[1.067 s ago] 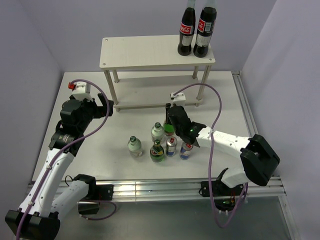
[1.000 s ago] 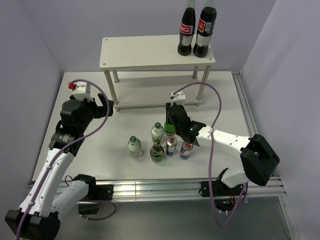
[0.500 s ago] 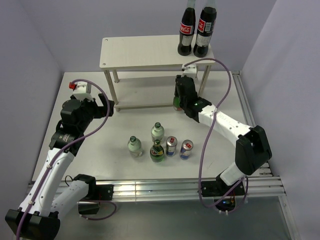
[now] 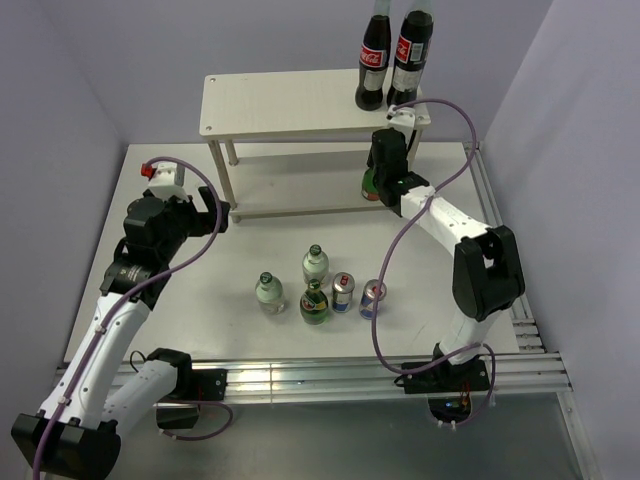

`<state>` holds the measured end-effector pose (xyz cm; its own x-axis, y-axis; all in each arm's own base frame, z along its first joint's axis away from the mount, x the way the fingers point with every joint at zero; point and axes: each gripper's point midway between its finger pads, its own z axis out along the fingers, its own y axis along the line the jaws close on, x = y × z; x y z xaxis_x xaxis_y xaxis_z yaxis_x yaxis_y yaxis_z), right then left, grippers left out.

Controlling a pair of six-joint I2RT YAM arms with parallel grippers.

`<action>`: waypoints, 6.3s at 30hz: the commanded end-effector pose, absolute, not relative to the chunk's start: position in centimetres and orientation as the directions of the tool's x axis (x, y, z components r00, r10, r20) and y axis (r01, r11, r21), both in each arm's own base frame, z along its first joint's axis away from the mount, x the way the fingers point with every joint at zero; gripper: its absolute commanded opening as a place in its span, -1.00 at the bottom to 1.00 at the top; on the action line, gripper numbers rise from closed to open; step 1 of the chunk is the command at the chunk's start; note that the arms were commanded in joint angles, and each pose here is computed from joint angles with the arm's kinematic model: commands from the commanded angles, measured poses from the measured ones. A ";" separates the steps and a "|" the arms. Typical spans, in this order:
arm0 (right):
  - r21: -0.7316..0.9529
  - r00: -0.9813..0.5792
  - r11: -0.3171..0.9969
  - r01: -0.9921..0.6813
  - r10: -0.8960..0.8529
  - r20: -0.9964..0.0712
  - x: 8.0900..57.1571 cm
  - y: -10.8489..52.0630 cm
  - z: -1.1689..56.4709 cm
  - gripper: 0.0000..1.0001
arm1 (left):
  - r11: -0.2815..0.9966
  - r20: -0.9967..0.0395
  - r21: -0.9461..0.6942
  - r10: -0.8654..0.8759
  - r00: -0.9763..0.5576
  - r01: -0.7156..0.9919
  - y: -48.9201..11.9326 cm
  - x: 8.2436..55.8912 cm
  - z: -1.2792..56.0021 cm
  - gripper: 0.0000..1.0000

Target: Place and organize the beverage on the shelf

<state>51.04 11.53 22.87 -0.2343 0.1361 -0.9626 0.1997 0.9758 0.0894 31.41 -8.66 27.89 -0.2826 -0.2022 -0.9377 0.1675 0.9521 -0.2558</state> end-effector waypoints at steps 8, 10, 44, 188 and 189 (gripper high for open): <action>0.261 0.000 0.951 0.167 0.265 -0.964 53.7 12.6 29.1 -1.00 | 0.948 -0.951 -0.240 -0.186 -0.246 0.207 -9.2 31.7 29.0 0.97; 0.250 -0.017 0.953 0.168 0.257 -0.966 54.0 12.9 28.6 -1.00 | 0.948 -0.952 -0.240 -0.187 -0.244 0.210 -9.2 31.6 29.1 0.97; 0.166 -0.147 0.985 0.038 0.169 -0.975 46.5 16.9 27.8 1.00 | 0.954 -0.955 -0.231 -0.183 -0.234 0.194 -8.8 31.6 29.2 0.98; 0.212 0.040 0.971 -0.108 0.217 -0.975 51.4 22.8 35.3 -1.00 | 0.950 -0.947 -0.235 -0.177 -0.267 0.203 -9.2 32.1 28.1 0.99; 0.211 0.046 0.972 -0.105 0.217 -0.975 51.7 22.6 35.3 -1.00 | 0.951 -0.947 -0.235 -0.177 -0.268 0.203 -9.2 32.1 28.1 0.99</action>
<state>49.94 22.51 23.90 -0.2525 0.0360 -0.9669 -0.0811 0.9950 0.0583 31.85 -8.81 26.93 -0.3077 -0.1818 -0.9339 0.1704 0.9552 -0.2421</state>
